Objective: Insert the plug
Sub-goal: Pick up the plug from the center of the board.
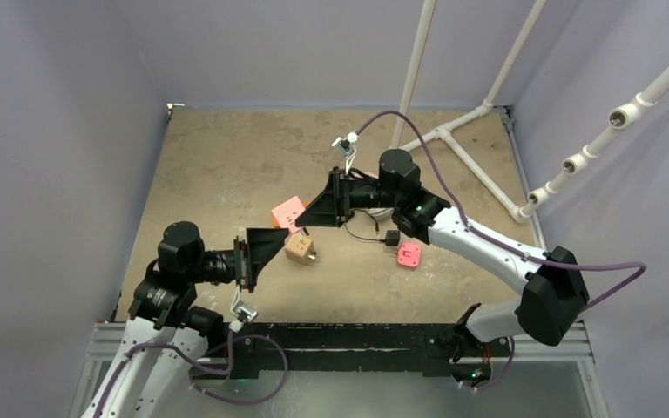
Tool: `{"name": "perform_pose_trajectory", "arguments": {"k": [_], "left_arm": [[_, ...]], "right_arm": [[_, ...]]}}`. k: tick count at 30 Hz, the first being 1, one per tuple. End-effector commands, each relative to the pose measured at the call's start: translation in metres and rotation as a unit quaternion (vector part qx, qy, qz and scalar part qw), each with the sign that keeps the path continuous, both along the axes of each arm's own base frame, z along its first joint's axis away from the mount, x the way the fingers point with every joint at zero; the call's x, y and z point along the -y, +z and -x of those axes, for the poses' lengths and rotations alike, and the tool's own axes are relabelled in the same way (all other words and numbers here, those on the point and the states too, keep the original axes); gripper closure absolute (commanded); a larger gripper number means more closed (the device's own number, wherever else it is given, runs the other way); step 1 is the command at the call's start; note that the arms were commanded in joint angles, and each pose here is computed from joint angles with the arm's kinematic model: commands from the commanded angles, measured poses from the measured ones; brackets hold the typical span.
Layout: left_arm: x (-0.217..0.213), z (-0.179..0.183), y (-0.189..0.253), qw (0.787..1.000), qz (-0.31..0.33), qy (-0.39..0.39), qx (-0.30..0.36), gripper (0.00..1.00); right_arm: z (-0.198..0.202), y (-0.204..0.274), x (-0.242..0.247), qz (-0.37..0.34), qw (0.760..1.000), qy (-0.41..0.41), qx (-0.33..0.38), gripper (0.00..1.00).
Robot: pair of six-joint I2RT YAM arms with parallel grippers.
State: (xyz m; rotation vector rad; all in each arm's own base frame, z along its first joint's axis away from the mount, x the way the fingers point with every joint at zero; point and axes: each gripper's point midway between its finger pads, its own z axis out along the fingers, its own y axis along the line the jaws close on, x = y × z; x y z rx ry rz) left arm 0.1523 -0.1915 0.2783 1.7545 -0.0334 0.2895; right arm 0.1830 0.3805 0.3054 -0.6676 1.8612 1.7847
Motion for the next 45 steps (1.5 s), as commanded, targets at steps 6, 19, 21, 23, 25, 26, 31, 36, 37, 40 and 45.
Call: {"name": "perform_pose_trajectory", "arguments": {"k": [6, 19, 21, 23, 25, 26, 31, 36, 37, 40, 45], "left_arm": [[-0.028, -0.009, 0.077, 0.957, 0.169, 0.128, -0.196, 0.01], [-0.02, -0.024, 0.074, 0.871, 0.194, 0.159, -0.424, 0.01], [-0.017, -0.029, 0.075, 0.871, 0.194, 0.157, -0.423, 0.01], [-0.015, -0.036, 0.08, 0.868, 0.205, 0.155, -0.425, 0.01], [-0.014, -0.041, 0.082, 0.872, 0.202, 0.156, -0.419, 0.01], [-0.014, -0.044, 0.081, 0.876, 0.198, 0.158, -0.41, 0.01], [-0.014, -0.045, 0.073, 0.885, 0.182, 0.16, -0.397, 0.03], [-0.013, -0.044, 0.075, 0.891, 0.178, 0.155, -0.389, 0.21], [-0.013, -0.045, 0.077, 0.891, 0.179, 0.155, -0.388, 0.23], [-0.011, -0.043, 0.079, 0.891, 0.172, 0.149, -0.393, 0.25], [-0.012, -0.04, 0.067, 0.893, 0.143, 0.154, -0.398, 0.37]], "right_arm": [[-0.037, 0.036, 0.022, 0.025, 0.982, -0.127, 0.14, 1.0], [-0.044, 0.076, 0.006, 0.003, 0.968, -0.159, 0.191, 1.0], [-0.04, 0.076, 0.001, 0.005, 0.969, -0.158, 0.19, 1.0], [-0.037, 0.077, -0.003, 0.003, 0.97, -0.154, 0.19, 1.0], [-0.035, 0.078, -0.005, 0.001, 0.97, -0.152, 0.19, 1.0], [-0.034, 0.078, -0.005, -0.001, 0.97, -0.151, 0.189, 1.0], [-0.03, 0.074, -0.007, -0.001, 0.972, -0.146, 0.183, 1.0], [-0.023, 0.061, -0.016, 0.002, 0.976, -0.132, 0.172, 1.0], [-0.021, 0.059, -0.018, 0.002, 0.977, -0.129, 0.17, 1.0], [-0.016, 0.056, -0.024, -0.001, 0.979, -0.123, 0.164, 1.0], [-0.008, 0.056, -0.031, -0.005, 0.979, -0.121, 0.164, 1.0]]}}
